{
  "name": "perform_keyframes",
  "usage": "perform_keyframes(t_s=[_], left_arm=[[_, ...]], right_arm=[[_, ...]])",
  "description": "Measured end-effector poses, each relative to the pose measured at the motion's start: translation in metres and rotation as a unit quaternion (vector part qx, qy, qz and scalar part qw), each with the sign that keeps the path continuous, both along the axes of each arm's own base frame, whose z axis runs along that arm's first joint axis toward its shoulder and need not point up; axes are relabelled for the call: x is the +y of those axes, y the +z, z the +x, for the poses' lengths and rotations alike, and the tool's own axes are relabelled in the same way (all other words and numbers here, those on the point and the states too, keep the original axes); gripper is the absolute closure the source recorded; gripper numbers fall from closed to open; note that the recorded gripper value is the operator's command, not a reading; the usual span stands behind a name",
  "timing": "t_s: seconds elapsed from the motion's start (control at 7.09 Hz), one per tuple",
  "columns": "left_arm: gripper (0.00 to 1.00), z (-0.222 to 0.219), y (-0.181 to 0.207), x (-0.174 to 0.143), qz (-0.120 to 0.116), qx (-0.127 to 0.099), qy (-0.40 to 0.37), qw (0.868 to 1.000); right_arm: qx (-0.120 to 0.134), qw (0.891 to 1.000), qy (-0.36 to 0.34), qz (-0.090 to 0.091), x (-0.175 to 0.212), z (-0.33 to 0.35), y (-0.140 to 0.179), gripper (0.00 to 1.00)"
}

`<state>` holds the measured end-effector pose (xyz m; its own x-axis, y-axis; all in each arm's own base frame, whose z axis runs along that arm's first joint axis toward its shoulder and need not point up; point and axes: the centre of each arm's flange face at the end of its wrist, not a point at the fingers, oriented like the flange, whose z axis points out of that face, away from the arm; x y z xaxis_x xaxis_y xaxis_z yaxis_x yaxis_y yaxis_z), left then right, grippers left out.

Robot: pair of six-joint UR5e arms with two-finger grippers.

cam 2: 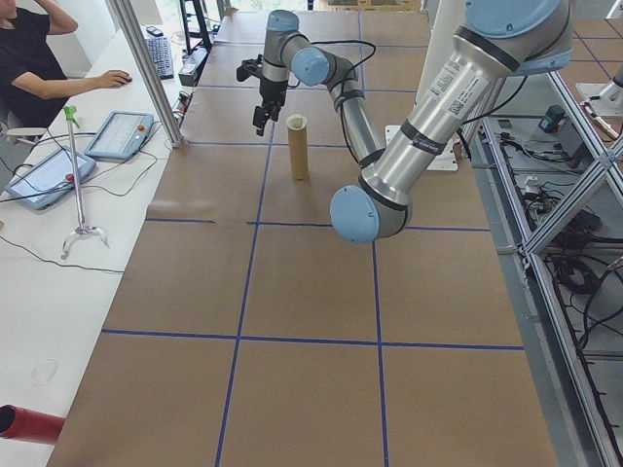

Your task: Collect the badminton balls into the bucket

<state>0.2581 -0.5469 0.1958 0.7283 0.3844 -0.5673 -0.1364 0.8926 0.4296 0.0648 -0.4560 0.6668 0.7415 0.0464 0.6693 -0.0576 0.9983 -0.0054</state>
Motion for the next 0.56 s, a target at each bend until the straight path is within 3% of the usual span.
perform_keyframes(t_s=[0.28, 0.56], left_arm=[[0.0, -0.048, 0.059, -0.043, -0.003, 0.006, 0.027, 1.0], [0.0, -0.098, 0.132, -0.064, -0.017, 0.021, 0.039, 0.999]], right_arm=[[0.0, 1.0, 0.0, 0.0, 0.0, 0.0, 0.0, 0.0], [0.0, 1.0, 0.0, 0.0, 0.0, 0.0, 0.0, 0.0]])
